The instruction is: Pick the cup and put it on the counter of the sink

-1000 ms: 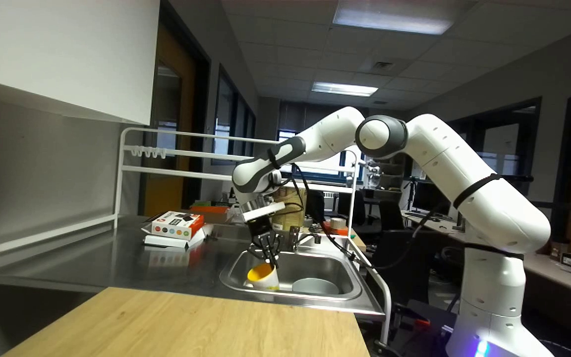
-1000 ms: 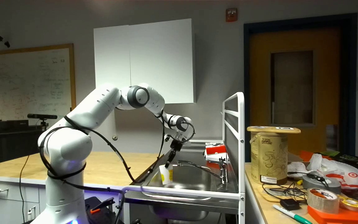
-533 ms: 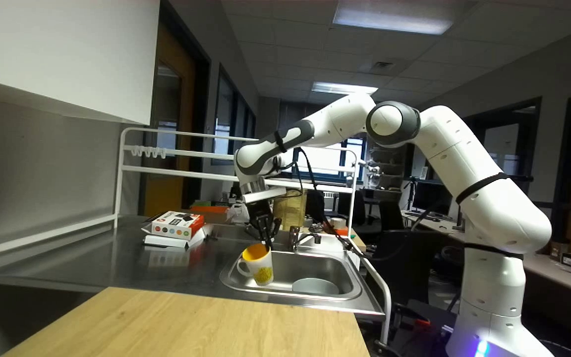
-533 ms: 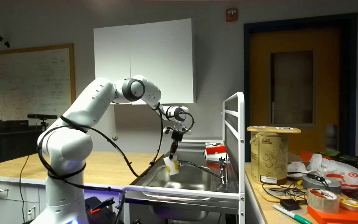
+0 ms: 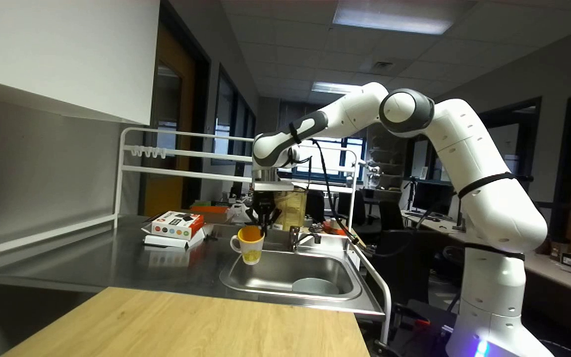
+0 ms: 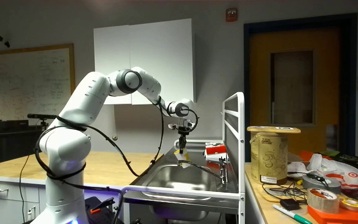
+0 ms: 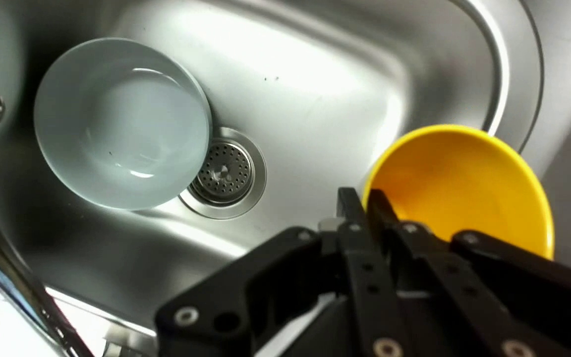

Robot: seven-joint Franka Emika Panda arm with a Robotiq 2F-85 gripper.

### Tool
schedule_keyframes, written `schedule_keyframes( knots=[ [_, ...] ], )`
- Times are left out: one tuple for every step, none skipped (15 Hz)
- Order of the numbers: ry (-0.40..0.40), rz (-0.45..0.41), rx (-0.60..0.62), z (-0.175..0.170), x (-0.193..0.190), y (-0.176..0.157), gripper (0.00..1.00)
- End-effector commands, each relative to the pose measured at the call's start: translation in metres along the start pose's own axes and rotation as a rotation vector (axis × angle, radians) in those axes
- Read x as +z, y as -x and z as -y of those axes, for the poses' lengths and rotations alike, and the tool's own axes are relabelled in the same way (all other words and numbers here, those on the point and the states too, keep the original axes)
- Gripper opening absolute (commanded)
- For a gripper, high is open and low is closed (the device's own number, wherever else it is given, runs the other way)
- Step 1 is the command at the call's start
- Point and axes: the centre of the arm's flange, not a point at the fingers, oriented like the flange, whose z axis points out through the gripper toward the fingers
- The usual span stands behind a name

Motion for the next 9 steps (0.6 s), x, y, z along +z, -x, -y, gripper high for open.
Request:
schedule_keyframes(
  knots=[
    [-0.053, -0.039, -0.037, -0.004, -0.032, 0.007, 0.06],
    [-0.059, -0.049, -0.048, -0.001, -0.039, 0.006, 0.06],
    [-0.065, -0.056, -0.061, 0.005, -0.046, 0.005, 0.06],
    [-0.072, -0.062, -0.078, 0.010, -0.053, 0.004, 0.06],
    [-0.083, -0.071, -0.104, 0.020, -0.060, 0.002, 0.06],
    [-0.091, -0.078, -0.126, 0.028, -0.066, 0.000, 0.06],
    [-0.109, -0.076, -0.151, 0.036, -0.072, -0.005, 0.06],
    [-0.126, -0.075, -0.174, 0.043, -0.077, -0.008, 0.06],
    [-0.145, -0.069, -0.195, 0.050, -0.082, -0.014, 0.06]
  ],
)
